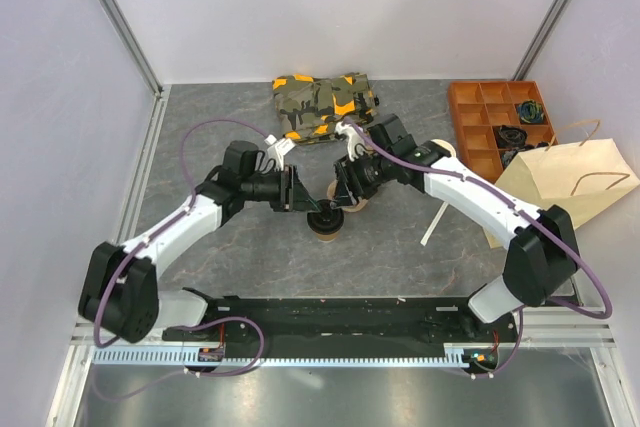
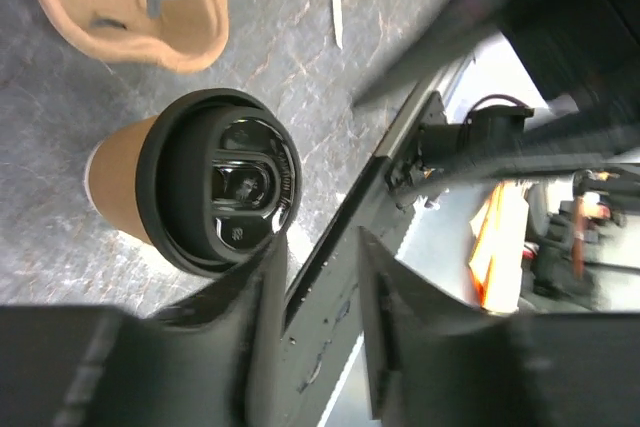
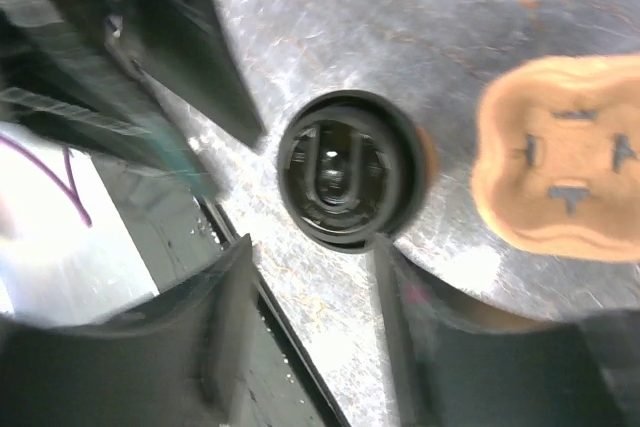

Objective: Pack the takeout coffee

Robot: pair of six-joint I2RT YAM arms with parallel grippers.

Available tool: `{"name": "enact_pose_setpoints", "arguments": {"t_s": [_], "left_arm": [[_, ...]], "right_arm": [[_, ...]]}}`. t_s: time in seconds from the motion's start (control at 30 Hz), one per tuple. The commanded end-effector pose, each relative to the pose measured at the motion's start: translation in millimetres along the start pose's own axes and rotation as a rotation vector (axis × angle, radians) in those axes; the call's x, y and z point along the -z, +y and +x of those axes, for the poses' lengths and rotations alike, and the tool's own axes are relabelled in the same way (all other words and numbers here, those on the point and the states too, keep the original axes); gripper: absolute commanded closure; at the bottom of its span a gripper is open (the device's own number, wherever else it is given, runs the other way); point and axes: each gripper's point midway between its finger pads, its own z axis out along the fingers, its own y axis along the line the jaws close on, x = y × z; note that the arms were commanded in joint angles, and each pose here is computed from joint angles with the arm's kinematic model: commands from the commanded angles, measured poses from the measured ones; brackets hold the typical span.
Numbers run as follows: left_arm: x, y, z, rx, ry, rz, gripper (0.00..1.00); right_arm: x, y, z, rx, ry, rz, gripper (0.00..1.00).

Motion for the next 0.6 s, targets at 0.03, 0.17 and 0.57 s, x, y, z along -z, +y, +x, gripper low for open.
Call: {"name": "enact_pose_setpoints", "arguments": {"t_s": [0.03, 0.17, 0.57], "left_arm": [[28.9, -13.3, -24.7, -0.231, -0.123, -0.093, 0.47], [47.2, -6.7, -33.1, -0.232, -0.189, -0.179, 0.36], [89.5, 25.3, -73.8, 0.057, -0.402, -0.262, 0.33]], "right_arm": [[21.4, -2.3, 3.1, -0.056, -0.070, 0.017, 0.32], [24.2, -5.5, 22.8, -0.039, -0.131, 0.038, 0.29], [1.2, -15.7, 55.4, 0.227, -0.330, 0.202, 0.28]]}}
